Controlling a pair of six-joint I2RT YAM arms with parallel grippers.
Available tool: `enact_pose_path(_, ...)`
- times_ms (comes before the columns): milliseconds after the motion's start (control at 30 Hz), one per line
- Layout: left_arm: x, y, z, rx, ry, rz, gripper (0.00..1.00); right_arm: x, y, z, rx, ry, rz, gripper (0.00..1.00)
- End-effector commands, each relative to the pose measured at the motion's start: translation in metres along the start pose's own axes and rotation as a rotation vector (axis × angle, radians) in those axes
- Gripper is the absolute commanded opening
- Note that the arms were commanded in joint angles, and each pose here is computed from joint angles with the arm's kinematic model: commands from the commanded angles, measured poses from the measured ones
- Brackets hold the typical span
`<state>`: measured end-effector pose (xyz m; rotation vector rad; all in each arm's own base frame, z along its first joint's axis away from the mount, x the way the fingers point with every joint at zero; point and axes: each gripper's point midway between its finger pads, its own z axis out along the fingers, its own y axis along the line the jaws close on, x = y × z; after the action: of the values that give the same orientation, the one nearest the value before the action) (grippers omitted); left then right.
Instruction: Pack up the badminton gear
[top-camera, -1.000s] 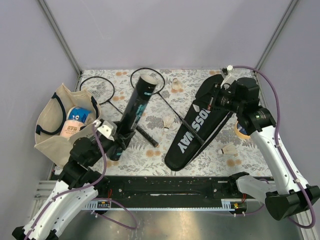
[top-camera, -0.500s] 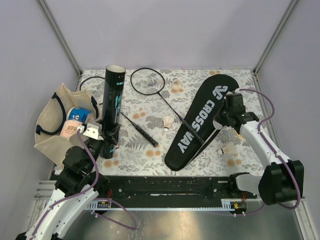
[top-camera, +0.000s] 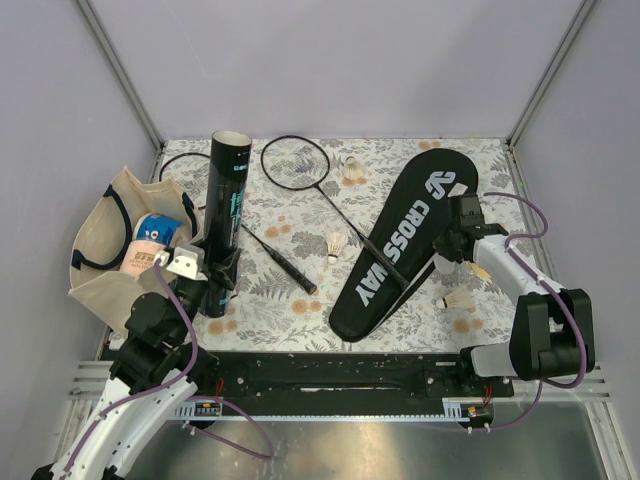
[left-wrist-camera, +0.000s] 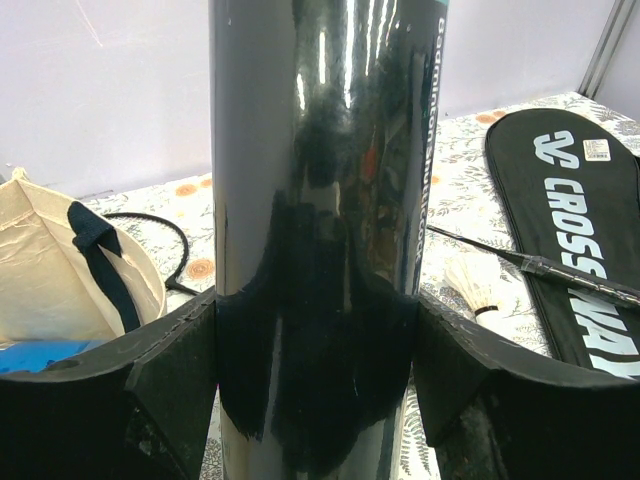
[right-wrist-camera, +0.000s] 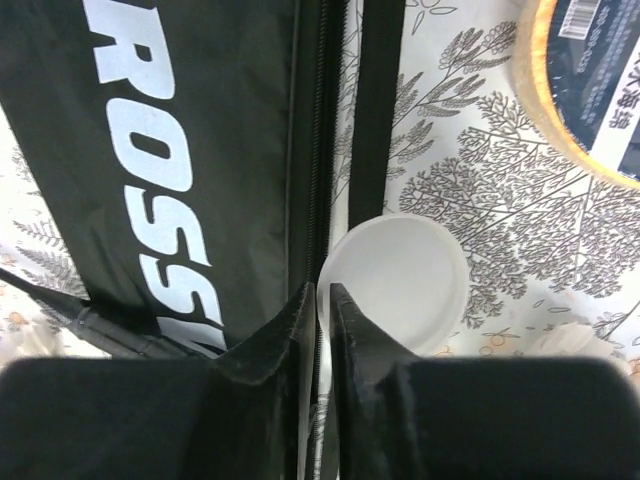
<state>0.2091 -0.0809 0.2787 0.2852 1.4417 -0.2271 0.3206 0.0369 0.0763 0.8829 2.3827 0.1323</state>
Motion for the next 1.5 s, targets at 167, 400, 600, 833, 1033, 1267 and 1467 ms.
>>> enact_pose_path(167, -0.024, 0.003, -0.001, -0.012, -0.092, -0.016, 0.28, -0.011, -0.009, -0.025, 0.020, -0.022, 0.091, 0.58)
enact_pose_path(400, -0.026, 0.003, -0.003, -0.007, -0.103, -0.025, 0.29, -0.029, -0.060, -0.053, 0.163, -0.060, 0.123, 0.66)
enact_pose_path(600, -0.028, -0.001, -0.003, 0.011, -0.112, -0.025, 0.29, -0.023, -0.086, -0.053, 0.173, -0.004, 0.169, 0.69)
enact_pose_path(833, -0.029, -0.001, -0.004, 0.017, -0.119, -0.027, 0.29, 0.003, -0.093, -0.043, 0.152, 0.115, 0.117, 0.68)
enact_pose_path(1033, -0.029, -0.002, -0.004, 0.022, -0.118, -0.030, 0.29, 0.020, -0.083, -0.042, 0.059, 0.197, 0.119, 0.67)
enact_pose_path(1267, -0.029, -0.005, -0.003, 0.036, -0.117, -0.034, 0.29, 0.041, -0.088, -0.041, 0.041, 0.245, 0.117, 0.64)
enact_pose_path(1467, -0.030, -0.006, -0.004, 0.040, -0.122, -0.039, 0.29, 0.045, -0.076, -0.050, -0.054, 0.237, 0.108, 0.52)
